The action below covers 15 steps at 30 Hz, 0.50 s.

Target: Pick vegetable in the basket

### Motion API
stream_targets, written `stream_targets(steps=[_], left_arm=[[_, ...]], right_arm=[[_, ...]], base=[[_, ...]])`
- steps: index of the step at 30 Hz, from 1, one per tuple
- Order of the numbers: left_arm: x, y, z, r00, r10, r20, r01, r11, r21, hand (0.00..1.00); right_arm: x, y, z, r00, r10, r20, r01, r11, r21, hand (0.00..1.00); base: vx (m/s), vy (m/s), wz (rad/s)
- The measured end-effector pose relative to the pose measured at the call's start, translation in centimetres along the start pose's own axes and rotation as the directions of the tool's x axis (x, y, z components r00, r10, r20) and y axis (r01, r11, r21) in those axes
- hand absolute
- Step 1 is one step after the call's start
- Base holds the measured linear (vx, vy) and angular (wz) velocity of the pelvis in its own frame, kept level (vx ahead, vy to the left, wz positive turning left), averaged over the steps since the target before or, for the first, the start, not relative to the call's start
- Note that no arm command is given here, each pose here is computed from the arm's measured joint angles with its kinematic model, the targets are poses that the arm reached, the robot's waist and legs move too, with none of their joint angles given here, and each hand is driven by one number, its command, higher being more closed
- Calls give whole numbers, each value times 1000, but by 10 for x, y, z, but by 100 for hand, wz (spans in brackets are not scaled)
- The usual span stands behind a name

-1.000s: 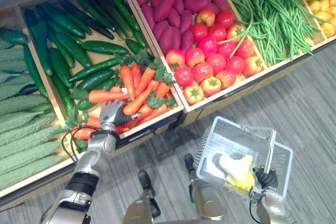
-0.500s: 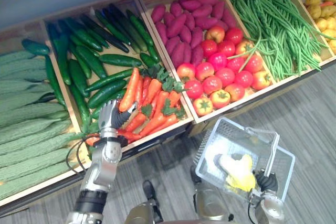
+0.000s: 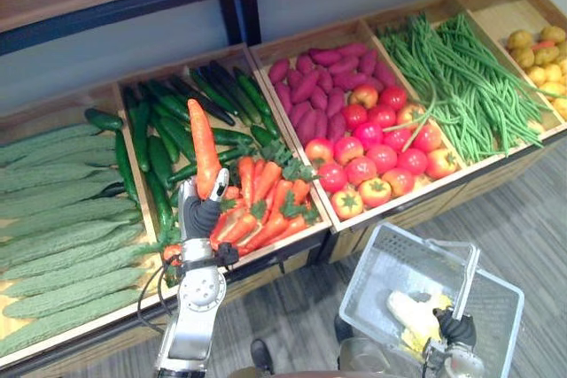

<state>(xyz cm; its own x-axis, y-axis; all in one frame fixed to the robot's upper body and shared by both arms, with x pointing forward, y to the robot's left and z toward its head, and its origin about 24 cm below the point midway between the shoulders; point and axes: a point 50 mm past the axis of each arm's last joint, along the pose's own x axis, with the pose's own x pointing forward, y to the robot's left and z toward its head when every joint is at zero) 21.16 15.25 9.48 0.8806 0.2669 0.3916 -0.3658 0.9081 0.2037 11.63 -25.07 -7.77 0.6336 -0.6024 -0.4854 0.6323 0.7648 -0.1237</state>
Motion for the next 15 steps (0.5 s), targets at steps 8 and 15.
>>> stream_targets(steps=[8, 15], left_arm=[[-8, -18, 17, 997, -62, 39, 66, 988, -140, 100], [-1, -25, 26, 994, -72, 88, 86, 983, -165, 100]], right_arm=[[-15, 21, 53, 972, 74, 223, -89, 994, 58, 100], [-16, 65, 78, 923, 211, 323, -221, 975, -5, 100]], base=[[-92, 28, -101], [54, 31, -169]])
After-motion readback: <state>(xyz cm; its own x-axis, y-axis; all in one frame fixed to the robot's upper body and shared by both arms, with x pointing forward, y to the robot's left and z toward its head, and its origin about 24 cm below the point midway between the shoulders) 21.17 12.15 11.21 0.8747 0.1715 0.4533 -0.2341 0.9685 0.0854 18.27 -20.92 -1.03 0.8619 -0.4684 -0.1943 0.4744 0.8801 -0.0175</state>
